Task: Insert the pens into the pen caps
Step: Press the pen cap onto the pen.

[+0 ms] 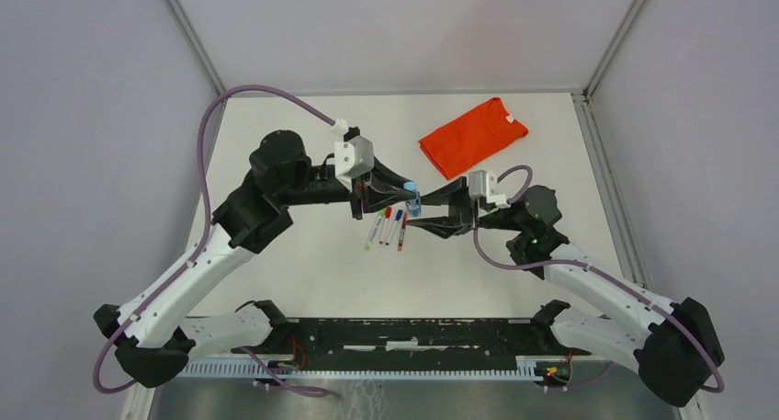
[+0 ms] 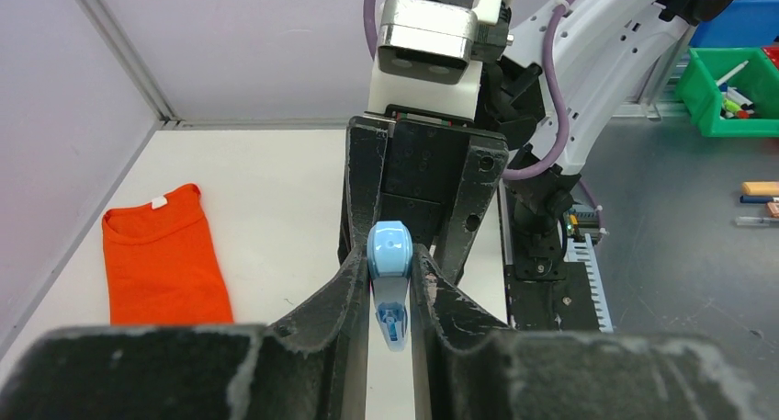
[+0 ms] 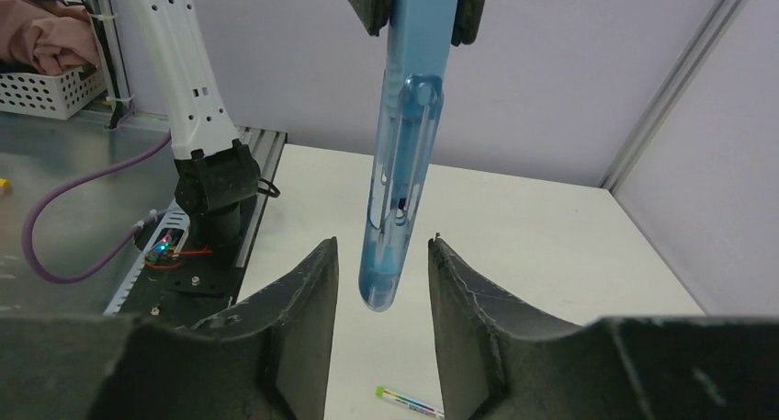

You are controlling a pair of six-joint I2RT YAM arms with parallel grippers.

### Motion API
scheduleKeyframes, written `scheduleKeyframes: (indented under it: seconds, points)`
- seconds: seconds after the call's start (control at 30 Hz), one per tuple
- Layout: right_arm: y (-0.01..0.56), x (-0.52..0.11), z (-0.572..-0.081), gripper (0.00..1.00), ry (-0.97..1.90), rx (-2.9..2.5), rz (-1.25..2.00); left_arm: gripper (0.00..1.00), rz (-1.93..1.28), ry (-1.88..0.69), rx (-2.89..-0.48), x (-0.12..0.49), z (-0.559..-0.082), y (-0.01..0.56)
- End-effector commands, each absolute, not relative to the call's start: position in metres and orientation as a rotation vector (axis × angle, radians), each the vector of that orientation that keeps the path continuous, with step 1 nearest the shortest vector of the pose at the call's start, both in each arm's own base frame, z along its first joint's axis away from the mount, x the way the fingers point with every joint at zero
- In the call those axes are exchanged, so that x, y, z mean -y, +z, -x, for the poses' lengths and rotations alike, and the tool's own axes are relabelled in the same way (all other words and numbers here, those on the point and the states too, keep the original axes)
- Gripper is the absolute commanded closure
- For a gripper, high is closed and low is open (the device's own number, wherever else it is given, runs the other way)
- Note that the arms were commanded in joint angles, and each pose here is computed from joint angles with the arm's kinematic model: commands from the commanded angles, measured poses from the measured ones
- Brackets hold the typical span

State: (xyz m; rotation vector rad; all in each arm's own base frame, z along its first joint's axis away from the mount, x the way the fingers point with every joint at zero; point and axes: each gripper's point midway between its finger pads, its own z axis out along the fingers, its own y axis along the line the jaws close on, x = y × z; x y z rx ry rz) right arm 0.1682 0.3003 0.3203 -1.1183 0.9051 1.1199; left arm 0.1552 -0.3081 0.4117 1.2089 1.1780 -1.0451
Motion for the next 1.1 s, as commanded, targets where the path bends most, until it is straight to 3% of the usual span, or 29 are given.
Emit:
scheduleKeyframes:
  seconds: [0.0, 0.67, 1.07]
  points:
    - [0.346, -0.300, -0.156, 0.57, 1.154, -0.803, 1.148, 0.98, -1.226, -1.015, -1.078, 0.301, -0.146, 0.435]
    - [0.361, -0.306, -0.153, 0.99, 1.237, -0.803, 1.164, 0.98, -1.245, -1.014, -1.070, 0.301, -0.144, 0.432]
    - [0.381, -0.303, -0.142, 1.00, 1.292, -0.767, 1.151, 0.98, -1.256, -1.013, -1.088, 0.304, -0.148, 0.426]
